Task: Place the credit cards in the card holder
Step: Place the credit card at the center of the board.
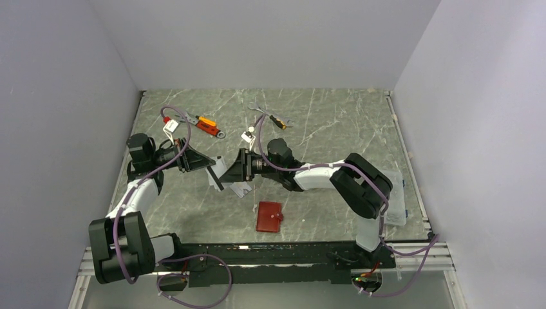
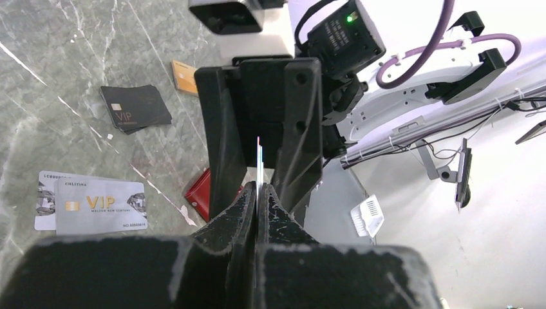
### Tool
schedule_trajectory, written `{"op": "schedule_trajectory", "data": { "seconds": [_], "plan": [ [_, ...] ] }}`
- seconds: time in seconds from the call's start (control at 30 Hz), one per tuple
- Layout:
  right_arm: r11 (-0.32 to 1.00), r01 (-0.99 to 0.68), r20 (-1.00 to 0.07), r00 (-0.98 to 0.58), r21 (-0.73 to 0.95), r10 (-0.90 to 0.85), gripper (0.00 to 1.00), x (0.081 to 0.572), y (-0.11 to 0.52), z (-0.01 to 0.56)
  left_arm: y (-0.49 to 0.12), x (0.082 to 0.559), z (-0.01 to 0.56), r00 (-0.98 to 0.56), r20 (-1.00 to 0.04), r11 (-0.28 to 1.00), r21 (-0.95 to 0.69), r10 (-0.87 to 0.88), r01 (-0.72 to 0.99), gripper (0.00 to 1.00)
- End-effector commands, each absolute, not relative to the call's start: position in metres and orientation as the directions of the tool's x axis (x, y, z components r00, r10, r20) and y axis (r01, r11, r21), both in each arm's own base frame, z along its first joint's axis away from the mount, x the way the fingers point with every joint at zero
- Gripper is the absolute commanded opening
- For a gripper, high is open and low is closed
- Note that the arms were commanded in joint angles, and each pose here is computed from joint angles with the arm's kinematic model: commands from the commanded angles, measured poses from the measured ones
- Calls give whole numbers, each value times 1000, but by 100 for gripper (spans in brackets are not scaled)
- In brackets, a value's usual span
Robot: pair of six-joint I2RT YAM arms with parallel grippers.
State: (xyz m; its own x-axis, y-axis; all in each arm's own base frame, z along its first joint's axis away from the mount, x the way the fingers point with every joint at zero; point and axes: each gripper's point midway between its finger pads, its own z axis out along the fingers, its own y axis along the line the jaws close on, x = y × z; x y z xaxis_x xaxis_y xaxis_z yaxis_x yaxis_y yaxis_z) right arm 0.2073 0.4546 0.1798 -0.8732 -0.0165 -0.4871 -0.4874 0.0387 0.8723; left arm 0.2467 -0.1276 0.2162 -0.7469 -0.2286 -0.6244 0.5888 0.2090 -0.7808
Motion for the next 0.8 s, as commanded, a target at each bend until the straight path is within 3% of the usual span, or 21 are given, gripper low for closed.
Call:
{"op": "schedule_trajectory", "data": {
  "seconds": [0.0, 0.1, 0.2, 0.43, 0.77],
  "plan": [
    [-51, -553, -554, -833, 831, 8, 45, 206, 464, 212, -129, 241, 228, -703, -680, 205, -733, -208, 648, 0],
    [-53, -554, -555, -832, 831, 7, 26, 207, 465, 215, -129, 241, 228, -704, -680, 202, -733, -207, 649, 0],
    [-43, -543, -543, -840, 839, 12, 12, 207, 463, 212, -129, 240, 229, -700, -684, 204, -730, -206, 652, 7],
    [-19, -531, -531, -848, 847, -7, 4, 202, 458, 202, -129, 242, 231, -701, -683, 210, -731, -208, 650, 17],
    [-1, -556, -555, -831, 831, -29, 2, 200, 457, 202, -125, 244, 234, -702, -679, 217, -734, -216, 643, 17]
  ]
}}
